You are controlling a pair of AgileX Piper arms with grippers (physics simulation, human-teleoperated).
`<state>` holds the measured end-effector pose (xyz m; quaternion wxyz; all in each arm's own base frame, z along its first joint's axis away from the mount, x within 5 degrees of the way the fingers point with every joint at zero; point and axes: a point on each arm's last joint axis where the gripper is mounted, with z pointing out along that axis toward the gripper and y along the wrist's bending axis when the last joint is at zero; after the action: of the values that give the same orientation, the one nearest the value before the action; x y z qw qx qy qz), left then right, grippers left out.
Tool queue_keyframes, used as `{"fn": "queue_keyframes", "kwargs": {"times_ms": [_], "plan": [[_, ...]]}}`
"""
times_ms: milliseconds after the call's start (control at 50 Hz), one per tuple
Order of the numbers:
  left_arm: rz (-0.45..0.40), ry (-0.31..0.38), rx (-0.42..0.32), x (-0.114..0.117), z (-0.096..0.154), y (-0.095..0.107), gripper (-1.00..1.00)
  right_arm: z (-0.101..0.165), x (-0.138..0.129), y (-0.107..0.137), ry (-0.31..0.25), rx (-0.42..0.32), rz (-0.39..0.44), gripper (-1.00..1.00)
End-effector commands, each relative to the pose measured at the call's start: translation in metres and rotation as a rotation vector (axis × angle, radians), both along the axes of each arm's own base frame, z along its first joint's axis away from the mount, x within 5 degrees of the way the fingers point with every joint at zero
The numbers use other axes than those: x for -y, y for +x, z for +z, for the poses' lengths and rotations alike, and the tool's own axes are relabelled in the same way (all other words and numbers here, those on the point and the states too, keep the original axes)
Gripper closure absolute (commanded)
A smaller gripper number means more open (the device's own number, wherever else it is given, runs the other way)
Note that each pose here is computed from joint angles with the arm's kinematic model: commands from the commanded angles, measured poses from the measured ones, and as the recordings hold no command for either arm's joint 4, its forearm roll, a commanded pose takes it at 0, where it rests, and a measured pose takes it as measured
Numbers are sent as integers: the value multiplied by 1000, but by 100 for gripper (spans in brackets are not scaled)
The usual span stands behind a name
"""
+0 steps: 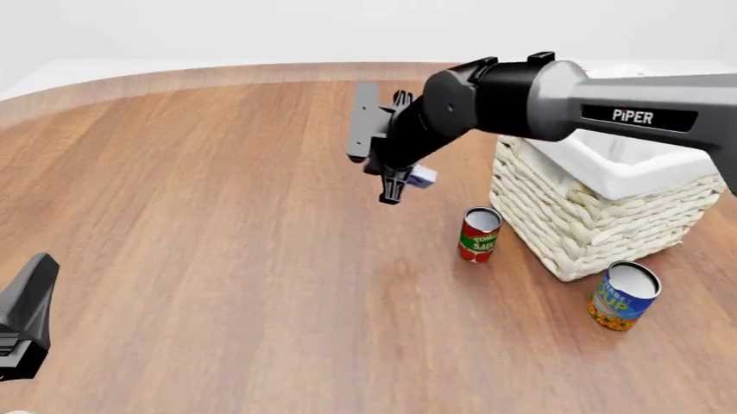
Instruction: Pick up the alphabet soup and the cream cheese box, and put them in the basket.
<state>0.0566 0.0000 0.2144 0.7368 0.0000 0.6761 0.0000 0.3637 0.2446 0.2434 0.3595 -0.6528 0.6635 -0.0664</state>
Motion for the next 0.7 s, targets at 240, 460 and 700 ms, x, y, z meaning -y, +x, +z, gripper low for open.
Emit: {"fn": "queue_keyframes", "kwargs": {"times_ms": [240, 460, 700], "plan": [[0, 0, 0, 0, 0, 0, -100, 40, -5, -48, 191, 89, -16, 100], [0, 0, 0, 0, 0, 0, -100, 53, -3, -65, 260, 102, -29, 100], [0, 0, 0, 0, 0, 0, -100, 91, 1, -107, 441, 127, -31, 100]]}}
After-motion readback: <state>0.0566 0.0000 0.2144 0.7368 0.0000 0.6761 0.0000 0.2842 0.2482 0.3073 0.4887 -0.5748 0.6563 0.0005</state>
